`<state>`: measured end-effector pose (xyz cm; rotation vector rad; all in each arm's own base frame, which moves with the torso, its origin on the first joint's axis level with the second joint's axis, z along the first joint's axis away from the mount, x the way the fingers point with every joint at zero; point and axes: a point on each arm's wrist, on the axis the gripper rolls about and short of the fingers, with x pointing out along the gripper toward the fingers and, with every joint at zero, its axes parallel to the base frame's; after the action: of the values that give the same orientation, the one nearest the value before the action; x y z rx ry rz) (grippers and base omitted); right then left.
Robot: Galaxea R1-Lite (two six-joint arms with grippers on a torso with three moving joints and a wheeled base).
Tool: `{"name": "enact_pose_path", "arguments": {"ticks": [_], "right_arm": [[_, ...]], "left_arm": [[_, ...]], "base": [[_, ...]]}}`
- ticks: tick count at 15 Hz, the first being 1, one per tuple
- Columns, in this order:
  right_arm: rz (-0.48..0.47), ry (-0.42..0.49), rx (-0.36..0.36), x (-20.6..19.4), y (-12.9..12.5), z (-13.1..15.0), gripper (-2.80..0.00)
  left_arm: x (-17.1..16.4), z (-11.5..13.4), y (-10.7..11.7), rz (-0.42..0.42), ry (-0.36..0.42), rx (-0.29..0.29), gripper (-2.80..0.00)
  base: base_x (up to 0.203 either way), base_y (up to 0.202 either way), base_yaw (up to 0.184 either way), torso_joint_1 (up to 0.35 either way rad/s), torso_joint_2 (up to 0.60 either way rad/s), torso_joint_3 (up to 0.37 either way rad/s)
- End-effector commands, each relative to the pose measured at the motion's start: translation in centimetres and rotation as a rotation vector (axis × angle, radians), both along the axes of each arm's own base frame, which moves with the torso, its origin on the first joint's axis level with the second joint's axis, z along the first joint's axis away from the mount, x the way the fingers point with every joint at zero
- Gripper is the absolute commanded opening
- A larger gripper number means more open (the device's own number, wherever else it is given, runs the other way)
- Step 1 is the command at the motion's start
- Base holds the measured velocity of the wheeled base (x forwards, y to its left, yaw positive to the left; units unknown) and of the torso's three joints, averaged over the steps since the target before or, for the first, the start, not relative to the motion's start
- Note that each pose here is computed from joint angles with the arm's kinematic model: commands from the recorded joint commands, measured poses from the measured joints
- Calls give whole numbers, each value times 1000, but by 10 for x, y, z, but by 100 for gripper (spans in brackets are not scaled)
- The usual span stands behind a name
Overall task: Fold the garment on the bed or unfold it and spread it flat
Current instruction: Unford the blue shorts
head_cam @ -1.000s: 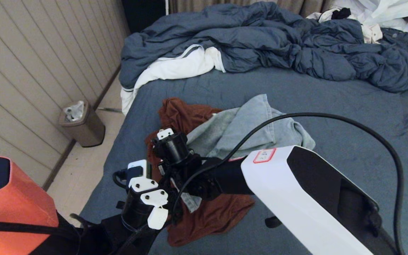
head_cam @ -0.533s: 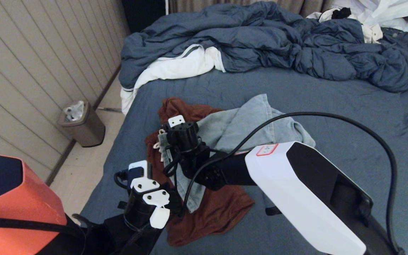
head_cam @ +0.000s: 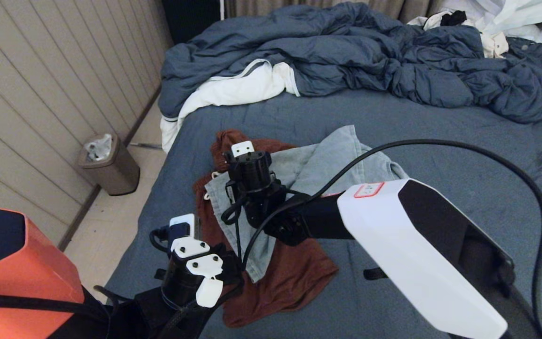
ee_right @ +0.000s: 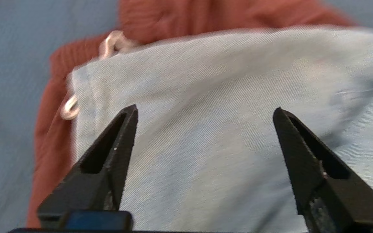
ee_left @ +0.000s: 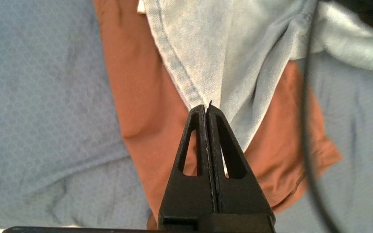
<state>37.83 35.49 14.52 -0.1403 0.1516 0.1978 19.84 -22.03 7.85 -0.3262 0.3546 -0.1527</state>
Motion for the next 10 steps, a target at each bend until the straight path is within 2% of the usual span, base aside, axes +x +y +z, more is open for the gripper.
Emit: {"name": "enact_pose_path", "arguments": {"ticks": [1,5,7,8,9,10], "right_arm": [[-25,-22,23,-7,-18,28,0],[-85,-53,82,-12,-44,62,0],[-150,-62,128,-9,-75,80,0],[-189,-44,143,-7,-92,80,0],[-225,-25,145,-6,-111,77,-243],[-263,-7,143,-4,-131,75,-280]], "left_arm": [[-1,5,1,5,-14,-18,-280],[-1,6,2,6,-16,-19,-280],[-1,7,2,7,-18,-21,-280],[-1,6,2,7,-16,-18,-280],[-1,3,1,6,-11,-13,-280],[-1,2,1,6,-8,-11,-280]], "base": [[0,0,0,0,0,0],[0,0,0,0,0,0],[0,0,0,0,0,0],[0,0,0,0,0,0],[0,0,0,0,0,0],[0,0,0,0,0,0]]}}
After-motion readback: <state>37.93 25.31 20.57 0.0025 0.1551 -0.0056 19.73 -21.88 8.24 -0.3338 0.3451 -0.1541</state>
